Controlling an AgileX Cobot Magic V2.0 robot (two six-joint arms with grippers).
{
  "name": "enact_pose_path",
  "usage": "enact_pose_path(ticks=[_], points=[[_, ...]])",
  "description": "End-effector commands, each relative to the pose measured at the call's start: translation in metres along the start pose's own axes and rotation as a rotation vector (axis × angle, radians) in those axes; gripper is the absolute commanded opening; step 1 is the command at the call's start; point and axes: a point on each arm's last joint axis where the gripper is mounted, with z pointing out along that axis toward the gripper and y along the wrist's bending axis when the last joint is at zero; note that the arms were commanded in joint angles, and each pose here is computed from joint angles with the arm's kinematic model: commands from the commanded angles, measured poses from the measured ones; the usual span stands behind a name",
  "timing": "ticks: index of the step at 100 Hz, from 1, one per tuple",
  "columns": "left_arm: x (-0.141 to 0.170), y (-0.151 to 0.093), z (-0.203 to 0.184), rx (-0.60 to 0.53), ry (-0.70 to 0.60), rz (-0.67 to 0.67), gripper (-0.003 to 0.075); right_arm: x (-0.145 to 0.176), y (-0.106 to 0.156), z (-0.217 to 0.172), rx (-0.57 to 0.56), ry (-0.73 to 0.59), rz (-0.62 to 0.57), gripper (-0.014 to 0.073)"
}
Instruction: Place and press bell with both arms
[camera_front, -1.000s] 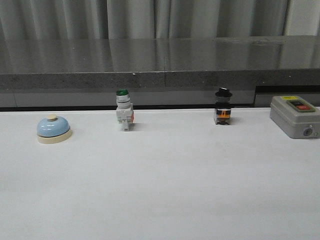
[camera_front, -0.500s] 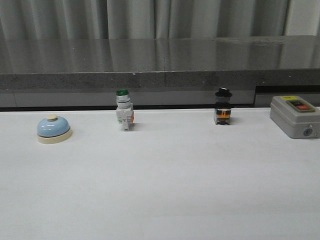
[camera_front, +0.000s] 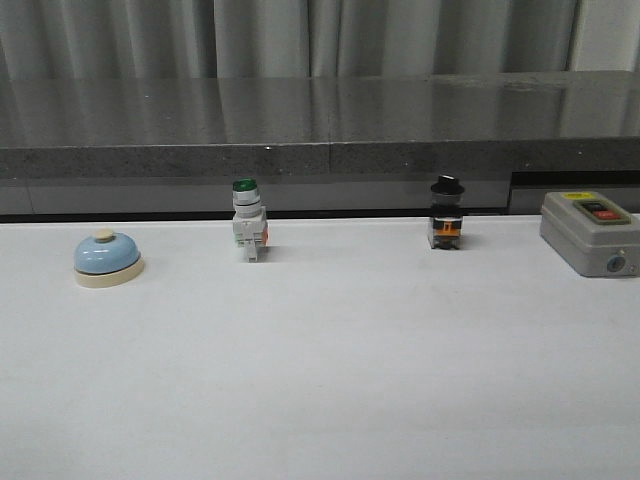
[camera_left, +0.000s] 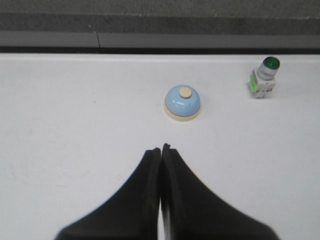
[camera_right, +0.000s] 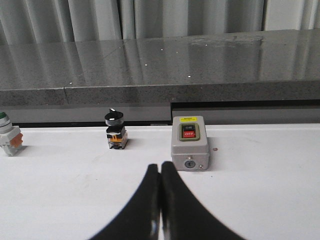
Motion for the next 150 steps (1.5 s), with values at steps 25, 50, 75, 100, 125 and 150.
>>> enact_pose_path(ticks=[25,50,75,100,125,150], points=[[-0.014,-0.001,0.030,0.002,0.092,-0.025,-0.0019,-0.013,0.001,-0.002,-0.007,-0.106,-0.012,-0.0060],[-0.013,-0.001,0.033,0.002,0.104,-0.026,0.0256,-0.013,0.001,-0.002,-0.007,-0.106,-0.012,-0.0060],[-0.013,-0.001,0.034,0.002,0.108,-0.017,0.0686,-0.013,0.001,-0.002,-0.007,-0.106,-0.012,-0.0060],[-0.029,-0.012,0.050,0.086,0.129,0.041,0.0657,-0.013,0.001,-0.002,-0.007,-0.106,-0.012,-0.0060],[-0.057,-0.033,0.100,0.130,0.203,0.089,0.0657,-0.013,0.001,-0.002,-0.007,-0.106,-0.012,-0.0060],[-0.073,-0.045,0.162,0.130,0.264,0.120,0.0657,-0.013,0.001,-0.002,-0.007,-0.106,-0.012,-0.0060]])
